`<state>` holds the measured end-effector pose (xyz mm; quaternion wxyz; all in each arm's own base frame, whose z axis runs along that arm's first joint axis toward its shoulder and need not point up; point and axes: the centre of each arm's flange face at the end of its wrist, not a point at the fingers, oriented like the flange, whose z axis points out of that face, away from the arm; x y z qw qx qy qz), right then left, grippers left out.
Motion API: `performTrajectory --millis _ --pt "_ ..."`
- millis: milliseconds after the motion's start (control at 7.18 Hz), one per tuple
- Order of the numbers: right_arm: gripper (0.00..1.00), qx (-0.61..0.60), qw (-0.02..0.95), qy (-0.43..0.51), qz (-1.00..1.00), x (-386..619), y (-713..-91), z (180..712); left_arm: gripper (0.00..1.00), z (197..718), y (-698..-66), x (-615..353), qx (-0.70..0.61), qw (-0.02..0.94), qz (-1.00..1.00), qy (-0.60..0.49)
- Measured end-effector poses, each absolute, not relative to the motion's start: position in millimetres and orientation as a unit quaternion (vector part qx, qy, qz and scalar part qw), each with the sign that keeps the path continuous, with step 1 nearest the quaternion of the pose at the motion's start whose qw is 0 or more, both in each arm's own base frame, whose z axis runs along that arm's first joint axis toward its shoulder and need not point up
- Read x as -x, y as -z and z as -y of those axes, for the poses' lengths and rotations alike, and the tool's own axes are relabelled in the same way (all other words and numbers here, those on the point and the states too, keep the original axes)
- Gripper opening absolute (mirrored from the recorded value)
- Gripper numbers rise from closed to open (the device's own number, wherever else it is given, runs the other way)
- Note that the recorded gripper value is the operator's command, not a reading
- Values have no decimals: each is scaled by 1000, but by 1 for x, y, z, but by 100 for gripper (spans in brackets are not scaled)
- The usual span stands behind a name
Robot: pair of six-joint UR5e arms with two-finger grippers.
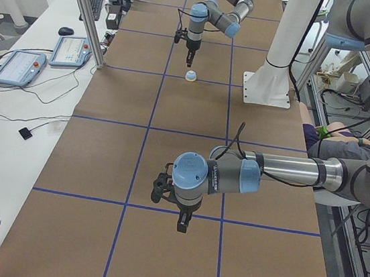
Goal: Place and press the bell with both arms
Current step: 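Press down on the bell's top button with the right gripper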
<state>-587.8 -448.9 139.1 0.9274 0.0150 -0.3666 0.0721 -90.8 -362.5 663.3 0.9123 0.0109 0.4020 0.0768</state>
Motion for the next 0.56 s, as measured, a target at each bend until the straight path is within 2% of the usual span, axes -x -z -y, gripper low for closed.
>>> performTrajectory --millis 557 --pt "0 -18 924 -64 375 601 -164 446 100 364 -663 91 -12 912 -402 -77"
